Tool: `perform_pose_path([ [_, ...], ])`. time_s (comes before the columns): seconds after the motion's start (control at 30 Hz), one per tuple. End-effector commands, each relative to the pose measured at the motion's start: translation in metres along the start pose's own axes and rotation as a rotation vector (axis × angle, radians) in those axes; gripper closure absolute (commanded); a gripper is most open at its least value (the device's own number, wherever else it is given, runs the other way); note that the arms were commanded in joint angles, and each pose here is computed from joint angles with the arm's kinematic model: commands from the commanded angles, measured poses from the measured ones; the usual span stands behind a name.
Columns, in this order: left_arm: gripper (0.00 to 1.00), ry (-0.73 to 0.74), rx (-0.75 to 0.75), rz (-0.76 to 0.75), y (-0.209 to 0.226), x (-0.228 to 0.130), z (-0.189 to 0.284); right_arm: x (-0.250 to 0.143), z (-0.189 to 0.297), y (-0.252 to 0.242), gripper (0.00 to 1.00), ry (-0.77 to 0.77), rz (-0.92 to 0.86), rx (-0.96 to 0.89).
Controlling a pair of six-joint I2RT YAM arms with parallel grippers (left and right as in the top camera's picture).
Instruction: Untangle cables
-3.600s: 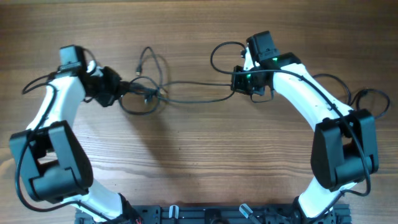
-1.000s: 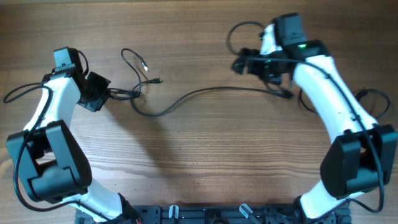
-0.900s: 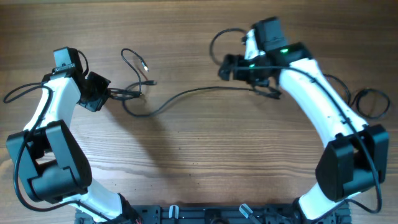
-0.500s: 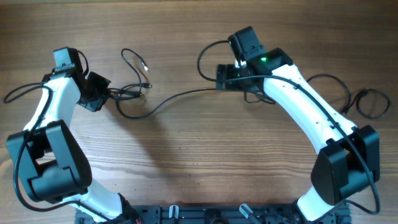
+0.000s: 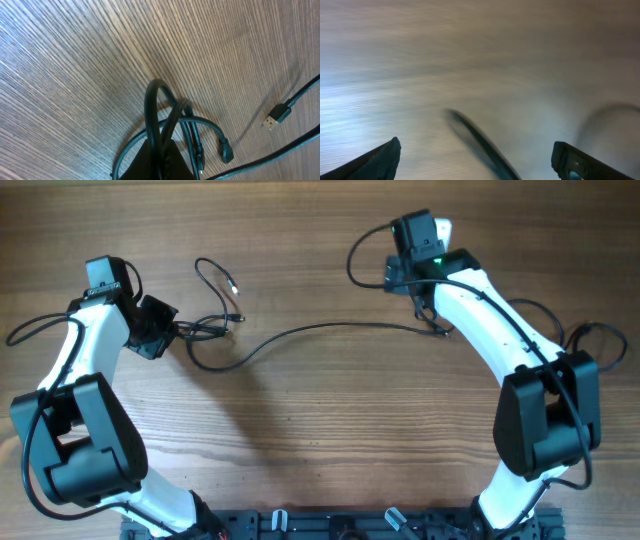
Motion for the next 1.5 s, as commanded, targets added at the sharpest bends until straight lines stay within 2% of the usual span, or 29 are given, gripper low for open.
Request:
perform_pose_path([
  [0.0, 0.96, 0.014, -0.022, 0.011, -0.006, 0.0, -0.002, -0.002, 0.011, 0.057, 0.0, 0.056, 0.121, 0.37],
  [0.13, 0.96, 0.014, -0.022, 0.011, -0.006, 0.0, -0.002, 0.014, 0.009, 0.053, 0.0, -0.042, 0.065, 0.295],
  [0.27, 0.96, 0.014, -0.023, 0.011, -0.006, 0.0, -0.002, -0.025, 0.027, 0.081, 0.0, 0.124, 0.384, 0.605],
  [0.33, 0.96, 0.012, -0.024, 0.011, -0.006, 0.0, -0.002, -0.028, 0.026, 0.081, 0.0, 0.141, 0.372, 0.606],
  [0.43, 0.96, 0.012, -0.024, 0.01, -0.006, 0.0, -0.002, -0.013, 0.024, 0.083, 0.0, 0.06, 0.368, 0.58],
  [0.53, 0.96, 0.012, -0.024, 0.01, -0.006, 0.0, -0.002, -0.011, 0.038, 0.104, 0.0, 0.07, 0.292, 0.722],
  [0.6, 0.96, 0.012, -0.024, 0.01, -0.006, 0.0, -0.002, -0.022, 0.052, 0.122, 0.0, 0.095, 0.321, 0.83],
  [0.77, 0.96, 0.012, -0.024, 0.011, -0.006, 0.0, -0.002, -0.055, 0.073, 0.158, 0.02, 0.122, 0.408, 0.887],
  [0.93, 0.96, 0.012, -0.024, 0.01, -0.006, 0.0, -0.002, -0.08, 0.087, 0.185, 0.03, 0.078, 0.481, 0.855],
  [1.03, 0.96, 0.012, -0.024, 0.01, -0.006, 0.0, -0.002, -0.094, 0.096, 0.199, 0.05, 0.095, 0.419, 0.832],
  [1.23, 0.96, 0.012, -0.024, 0.01, -0.006, 0.0, -0.002, -0.127, 0.113, 0.214, 0.07, 0.317, 0.082, 0.796],
  [1.47, 0.93, 0.012, -0.025, 0.011, -0.006, 0.0, -0.002, -0.17, 0.131, 0.229, 0.1, 0.447, -0.073, 0.731],
])
Point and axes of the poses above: each gripper's point midway between its finger pads, its own z axis back along the fingers, its own y axis along the line the jaws close on, x = y × z, the point moved 4 cm from there along z, back along the fingers, and after that the axes turned 13 degrees about -z, right-handed, at the moved point
